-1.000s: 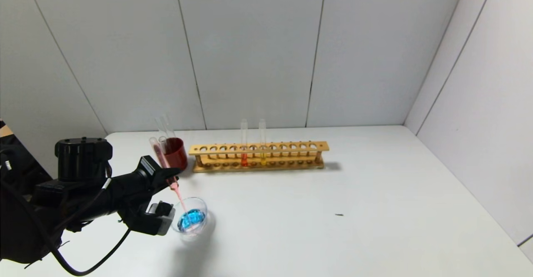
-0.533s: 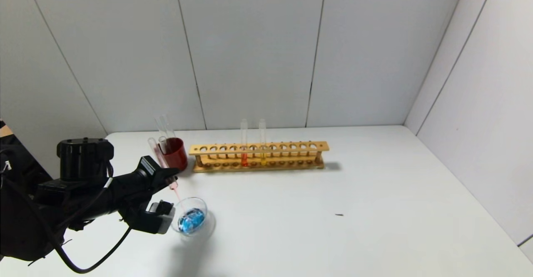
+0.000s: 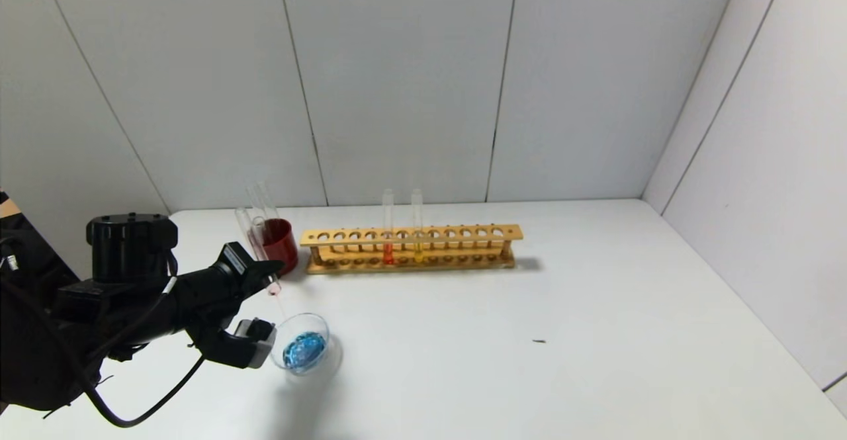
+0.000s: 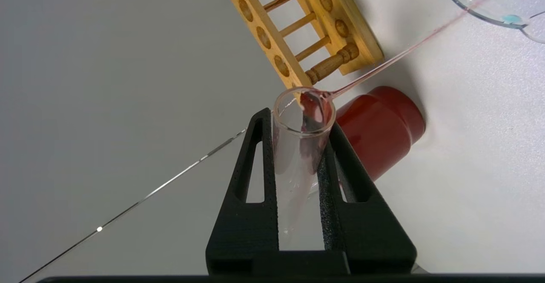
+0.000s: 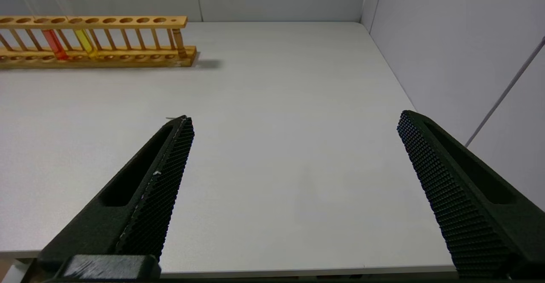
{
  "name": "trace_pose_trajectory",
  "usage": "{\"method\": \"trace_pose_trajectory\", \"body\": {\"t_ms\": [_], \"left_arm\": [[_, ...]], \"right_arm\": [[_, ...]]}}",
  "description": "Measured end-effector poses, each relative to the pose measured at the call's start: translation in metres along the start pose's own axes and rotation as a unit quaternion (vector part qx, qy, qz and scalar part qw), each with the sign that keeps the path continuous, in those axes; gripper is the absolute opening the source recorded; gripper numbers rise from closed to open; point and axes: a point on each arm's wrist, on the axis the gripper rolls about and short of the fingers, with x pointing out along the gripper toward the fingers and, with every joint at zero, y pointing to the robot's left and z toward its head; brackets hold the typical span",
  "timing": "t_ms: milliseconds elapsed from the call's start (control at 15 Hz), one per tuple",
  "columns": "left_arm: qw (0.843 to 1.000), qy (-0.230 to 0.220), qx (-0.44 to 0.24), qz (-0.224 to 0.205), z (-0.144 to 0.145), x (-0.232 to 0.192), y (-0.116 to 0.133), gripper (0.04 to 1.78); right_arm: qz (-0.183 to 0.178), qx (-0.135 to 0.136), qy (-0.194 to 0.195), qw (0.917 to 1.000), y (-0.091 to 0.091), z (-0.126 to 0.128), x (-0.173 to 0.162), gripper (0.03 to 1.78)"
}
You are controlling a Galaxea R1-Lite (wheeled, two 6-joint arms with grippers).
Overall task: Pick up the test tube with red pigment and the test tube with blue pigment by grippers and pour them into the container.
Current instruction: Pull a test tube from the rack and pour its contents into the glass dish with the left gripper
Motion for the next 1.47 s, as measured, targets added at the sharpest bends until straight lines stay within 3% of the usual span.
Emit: {"method": "trace_pose_trajectory", "body": {"t_ms": [467, 1133, 1467], "left_arm": [[1.0, -0.001, 0.023, 0.006, 0.002, -0.003, 0.004, 0.32], [0.993, 0.014, 0.114, 0.026, 0.002, -0.013, 0.015, 0.32], [0.988, 0.062, 0.133, 0.046, 0.0, -0.017, 0.02, 0.32]], "right_arm": [[0.0, 0.0, 0.0, 1.0, 0.0, 0.0, 0.0, 1.75], [0.0, 0.0, 0.0, 1.0, 0.0, 0.0, 0.0, 1.75], [0.0, 0.0, 0.0, 1.0, 0.0, 0.0, 0.0, 1.75]]}}
